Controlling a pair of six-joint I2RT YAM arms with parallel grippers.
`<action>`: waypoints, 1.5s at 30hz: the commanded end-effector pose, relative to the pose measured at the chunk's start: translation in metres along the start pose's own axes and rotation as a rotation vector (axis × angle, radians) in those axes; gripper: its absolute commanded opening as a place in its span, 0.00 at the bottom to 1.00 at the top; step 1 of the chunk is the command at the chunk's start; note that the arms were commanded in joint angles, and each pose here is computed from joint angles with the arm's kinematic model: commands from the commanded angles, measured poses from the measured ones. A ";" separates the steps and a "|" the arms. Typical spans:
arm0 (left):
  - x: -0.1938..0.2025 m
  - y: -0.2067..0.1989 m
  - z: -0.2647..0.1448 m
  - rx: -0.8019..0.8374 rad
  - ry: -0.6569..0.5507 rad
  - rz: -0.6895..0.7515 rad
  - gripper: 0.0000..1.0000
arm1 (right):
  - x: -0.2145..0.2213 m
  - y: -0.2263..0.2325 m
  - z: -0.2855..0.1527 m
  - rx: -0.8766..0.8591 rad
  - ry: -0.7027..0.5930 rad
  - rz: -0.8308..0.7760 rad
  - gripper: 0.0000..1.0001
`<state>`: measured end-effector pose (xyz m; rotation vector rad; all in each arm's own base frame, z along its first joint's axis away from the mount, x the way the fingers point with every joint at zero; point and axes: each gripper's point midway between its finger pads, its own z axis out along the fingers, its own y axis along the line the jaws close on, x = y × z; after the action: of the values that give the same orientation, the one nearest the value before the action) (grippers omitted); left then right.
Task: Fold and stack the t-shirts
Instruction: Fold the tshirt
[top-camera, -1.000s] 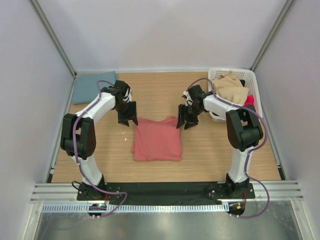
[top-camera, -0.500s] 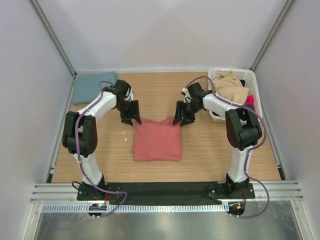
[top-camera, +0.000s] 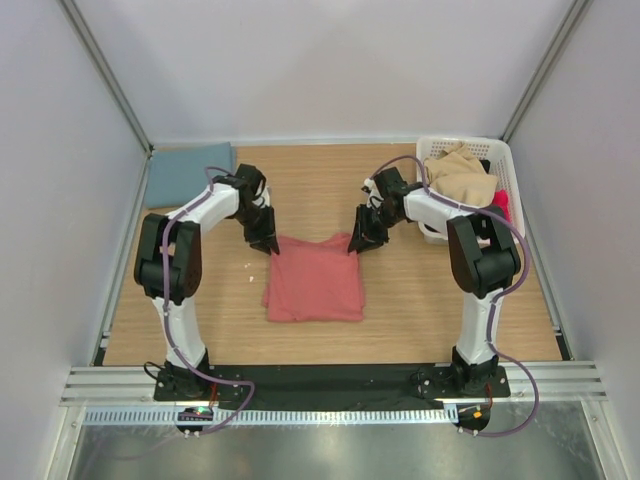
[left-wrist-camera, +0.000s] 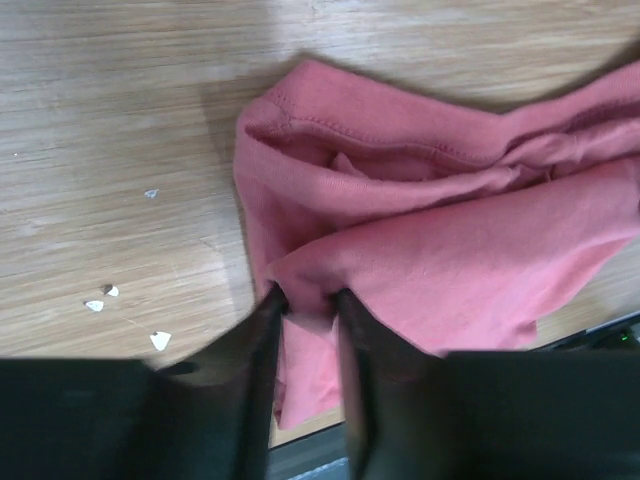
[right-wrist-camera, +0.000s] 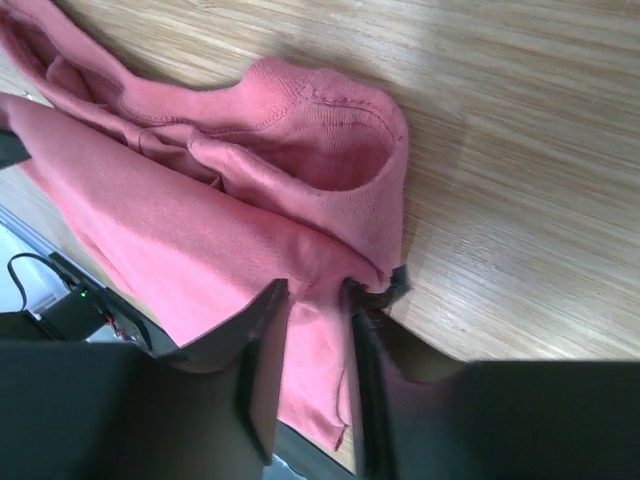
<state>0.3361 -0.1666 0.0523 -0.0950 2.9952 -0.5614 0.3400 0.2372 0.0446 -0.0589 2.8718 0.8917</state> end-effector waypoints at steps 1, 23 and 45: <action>-0.024 -0.010 -0.010 0.020 -0.080 0.027 0.22 | -0.009 0.013 -0.003 -0.046 -0.029 -0.003 0.29; 0.022 -0.018 -0.106 0.015 -0.253 -0.032 0.00 | 0.019 0.076 -0.097 -0.090 -0.153 -0.045 0.01; -0.140 -0.022 -0.022 -0.058 -0.335 0.066 0.00 | -0.105 0.006 -0.027 0.040 -0.285 0.020 0.02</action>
<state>0.4306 -0.1660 0.0727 -0.1355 2.8278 -0.3927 0.3995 0.2317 0.0633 0.0965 2.7691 0.8081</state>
